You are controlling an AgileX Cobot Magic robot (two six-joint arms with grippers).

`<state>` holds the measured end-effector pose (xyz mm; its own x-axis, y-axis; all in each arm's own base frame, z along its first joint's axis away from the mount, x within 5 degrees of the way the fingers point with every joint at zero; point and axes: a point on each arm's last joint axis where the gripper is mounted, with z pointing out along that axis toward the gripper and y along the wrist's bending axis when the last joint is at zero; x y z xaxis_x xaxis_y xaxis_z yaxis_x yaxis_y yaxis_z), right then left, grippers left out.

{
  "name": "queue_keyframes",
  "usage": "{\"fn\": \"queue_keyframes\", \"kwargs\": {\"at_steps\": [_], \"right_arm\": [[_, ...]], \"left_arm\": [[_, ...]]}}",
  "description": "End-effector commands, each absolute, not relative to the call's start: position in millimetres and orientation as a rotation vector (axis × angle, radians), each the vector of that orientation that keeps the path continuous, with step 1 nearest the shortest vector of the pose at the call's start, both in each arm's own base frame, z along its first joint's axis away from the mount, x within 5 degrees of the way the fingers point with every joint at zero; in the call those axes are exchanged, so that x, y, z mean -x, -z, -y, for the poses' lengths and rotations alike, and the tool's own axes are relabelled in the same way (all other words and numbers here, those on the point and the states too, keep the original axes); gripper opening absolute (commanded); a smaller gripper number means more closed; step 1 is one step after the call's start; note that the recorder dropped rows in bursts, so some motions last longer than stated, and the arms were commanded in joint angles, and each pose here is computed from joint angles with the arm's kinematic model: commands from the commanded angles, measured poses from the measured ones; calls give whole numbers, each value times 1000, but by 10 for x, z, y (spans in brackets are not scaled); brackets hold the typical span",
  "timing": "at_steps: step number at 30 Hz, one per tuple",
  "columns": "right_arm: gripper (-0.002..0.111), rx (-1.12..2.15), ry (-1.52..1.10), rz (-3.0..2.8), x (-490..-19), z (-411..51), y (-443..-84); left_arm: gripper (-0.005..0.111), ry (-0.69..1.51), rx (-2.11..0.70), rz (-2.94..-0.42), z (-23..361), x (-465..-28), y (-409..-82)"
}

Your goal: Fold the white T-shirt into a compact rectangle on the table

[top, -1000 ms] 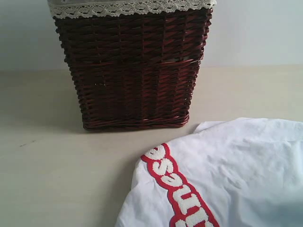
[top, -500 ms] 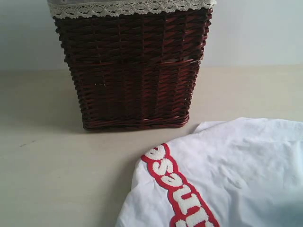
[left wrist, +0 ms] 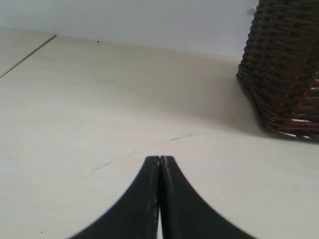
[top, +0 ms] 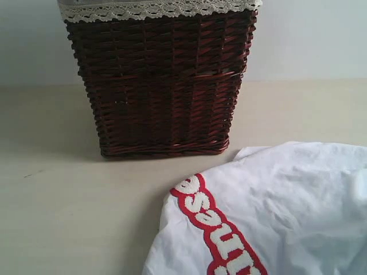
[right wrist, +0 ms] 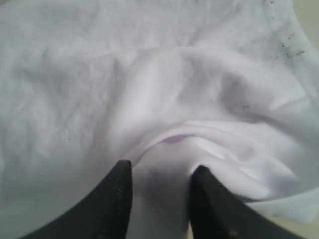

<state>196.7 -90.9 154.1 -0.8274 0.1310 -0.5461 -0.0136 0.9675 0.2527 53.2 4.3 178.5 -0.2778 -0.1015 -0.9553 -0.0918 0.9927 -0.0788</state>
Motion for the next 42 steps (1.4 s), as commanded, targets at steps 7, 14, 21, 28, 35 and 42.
{"fn": "queue_keyframes", "kwargs": {"at_steps": [7, 14, 21, 28, 35, 42], "right_arm": [[0, 210, -20, -2524, -1872, 950, -1750], [0, 722, -5, -2473, -1748, 812, -1840], [0, 984, -31, -2432, -1664, 718, -1873], [0, 1457, -56, -2373, -1655, 456, -1811], [0, 1458, -33, -2274, -1815, 96, -1813], [0, 1673, -136, -2301, -1691, -145, -1764]], "left_arm": [[0, 12, 136, -1831, -41, -531, -1814], [0, 14, 138, -1831, -41, -531, -1814], [0, 12, 136, -1831, -41, -531, -1814], [0, 14, 138, -1831, -41, -531, -1814], [0, 12, 136, -1831, -41, -531, -1814], [0, 14, 138, -1831, -41, -531, -1814]]}}
